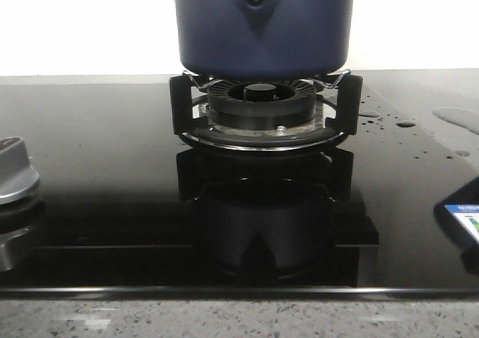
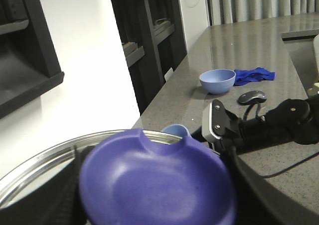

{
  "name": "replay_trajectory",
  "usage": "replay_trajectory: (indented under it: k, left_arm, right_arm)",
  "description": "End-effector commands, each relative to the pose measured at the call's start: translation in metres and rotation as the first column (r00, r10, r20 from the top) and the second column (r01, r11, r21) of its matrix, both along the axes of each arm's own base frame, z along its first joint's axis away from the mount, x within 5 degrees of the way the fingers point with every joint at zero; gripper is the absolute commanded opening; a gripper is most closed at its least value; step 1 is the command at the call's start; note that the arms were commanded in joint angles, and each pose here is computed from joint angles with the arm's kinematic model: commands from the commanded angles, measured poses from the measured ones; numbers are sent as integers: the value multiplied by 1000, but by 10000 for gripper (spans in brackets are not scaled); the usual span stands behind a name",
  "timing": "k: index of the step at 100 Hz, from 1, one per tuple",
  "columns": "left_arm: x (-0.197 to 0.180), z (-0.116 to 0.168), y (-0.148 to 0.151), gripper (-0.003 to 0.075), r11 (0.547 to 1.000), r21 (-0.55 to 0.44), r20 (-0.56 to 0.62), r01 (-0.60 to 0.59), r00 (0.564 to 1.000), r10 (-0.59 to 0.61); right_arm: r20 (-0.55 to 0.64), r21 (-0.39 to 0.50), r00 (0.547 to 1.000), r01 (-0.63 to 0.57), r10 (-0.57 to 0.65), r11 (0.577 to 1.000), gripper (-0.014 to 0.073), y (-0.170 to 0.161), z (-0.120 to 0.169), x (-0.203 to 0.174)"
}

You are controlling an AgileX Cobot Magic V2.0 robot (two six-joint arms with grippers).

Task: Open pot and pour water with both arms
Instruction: 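Turn the cup upright and set it on the counter with the right gripper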

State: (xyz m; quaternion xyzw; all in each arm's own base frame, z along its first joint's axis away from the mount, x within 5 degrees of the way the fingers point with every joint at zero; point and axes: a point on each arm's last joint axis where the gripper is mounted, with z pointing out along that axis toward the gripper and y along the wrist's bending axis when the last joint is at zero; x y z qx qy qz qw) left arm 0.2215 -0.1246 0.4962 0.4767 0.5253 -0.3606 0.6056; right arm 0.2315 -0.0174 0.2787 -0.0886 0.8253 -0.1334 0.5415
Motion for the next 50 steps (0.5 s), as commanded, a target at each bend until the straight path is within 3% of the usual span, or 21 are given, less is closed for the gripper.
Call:
replay_trajectory:
  k: [1, 21, 50]
  left_arm:
    - [-11, 22, 2, 250, 994, -110, 26, 13, 1000, -10]
    - [-10, 20, 1, 250, 994, -107, 20, 18, 1000, -16]
    - [-11, 20, 1, 250, 994, -104, 20, 27, 999, -25]
  right_arm:
    - [36, 21, 998, 41, -42, 999, 259, -4, 6, -5]
    - [40, 167, 995, 84, -92, 982, 259, -3, 4, -5]
    - [-9, 225, 999, 34, -32, 974, 260, 4, -5, -1]
